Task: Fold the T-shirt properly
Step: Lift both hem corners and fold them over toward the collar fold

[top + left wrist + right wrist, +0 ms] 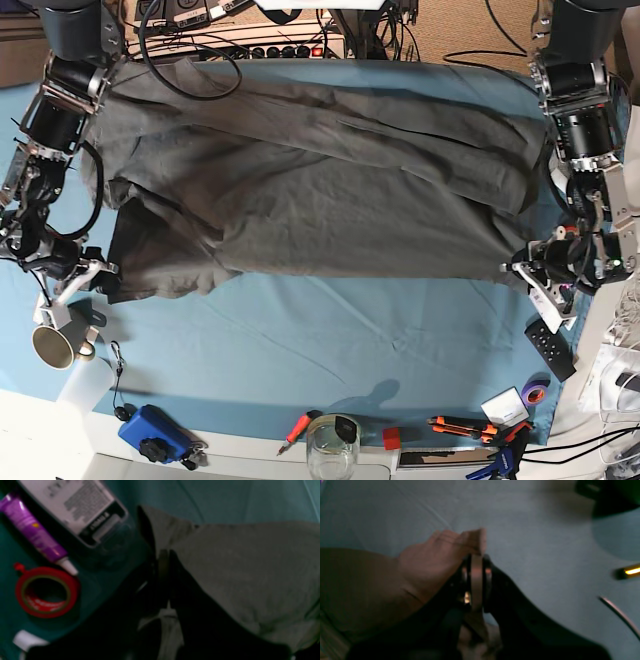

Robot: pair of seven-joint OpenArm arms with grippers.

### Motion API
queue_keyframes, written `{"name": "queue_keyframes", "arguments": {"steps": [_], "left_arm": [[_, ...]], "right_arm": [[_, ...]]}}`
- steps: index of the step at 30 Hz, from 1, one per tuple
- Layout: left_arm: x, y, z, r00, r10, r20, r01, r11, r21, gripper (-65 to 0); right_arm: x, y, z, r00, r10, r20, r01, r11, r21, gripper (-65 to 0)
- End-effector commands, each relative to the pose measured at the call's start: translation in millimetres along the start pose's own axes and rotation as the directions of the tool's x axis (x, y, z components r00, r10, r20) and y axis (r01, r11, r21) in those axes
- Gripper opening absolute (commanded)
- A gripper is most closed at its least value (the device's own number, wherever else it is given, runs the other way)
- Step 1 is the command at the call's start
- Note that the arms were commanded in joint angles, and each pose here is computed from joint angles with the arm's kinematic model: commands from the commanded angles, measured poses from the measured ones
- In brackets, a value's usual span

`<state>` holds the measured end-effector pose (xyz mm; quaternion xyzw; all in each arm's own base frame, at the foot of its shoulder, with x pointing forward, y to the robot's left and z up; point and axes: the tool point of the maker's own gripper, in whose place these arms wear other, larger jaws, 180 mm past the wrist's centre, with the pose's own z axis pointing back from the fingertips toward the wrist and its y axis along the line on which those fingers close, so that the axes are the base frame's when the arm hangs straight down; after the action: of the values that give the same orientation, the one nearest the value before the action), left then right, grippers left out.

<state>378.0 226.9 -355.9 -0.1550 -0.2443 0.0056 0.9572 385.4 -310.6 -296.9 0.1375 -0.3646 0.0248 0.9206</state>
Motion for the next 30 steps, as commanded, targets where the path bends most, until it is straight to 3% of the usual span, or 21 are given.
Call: {"name": "queue_keyframes", "arguments": {"steps": [1,5,10,15,20,30], "left_arm": [[21,-1,13,0.998,-0.025,0.055,0.025,1.0,-0.011,-65.0],[14,-10,15,0.997,-0.048,0.055,0.052,0.995,-0.088,-65.0],[-10,-14,12,0.997,-0.071,0.025,0.073,0.992,-0.105,-65.0],[-24,-19,19,0.993,-0.117,0.035,0.12,0.989,-0.089,-65.0],[-15,-26,32,0.974,-0.204,0.093,0.209,0.977,-0.045,-65.0],[-28,-14,36,0.976,-0.211,0.057,0.212,0.977,-0.015,-65.0]], "right_arm": [[21,-5,15,0.998,0.037,0.058,-0.035,0.999,-0.021,-65.0],[15,-7,28,0.995,0.078,0.054,-0.076,0.996,-0.045,-65.0],[13,-12,48,0.991,0.056,0.119,-0.052,0.998,-0.039,-65.0],[9,-21,71,0.983,0.014,0.185,-0.014,1.0,-0.005,-65.0],[-2,-26,78,0.983,-0.004,0.183,0.004,1.0,0.001,-65.0],[-9,-26,77,0.987,-0.008,0.16,0.008,1.0,0.0,-65.0]]}}
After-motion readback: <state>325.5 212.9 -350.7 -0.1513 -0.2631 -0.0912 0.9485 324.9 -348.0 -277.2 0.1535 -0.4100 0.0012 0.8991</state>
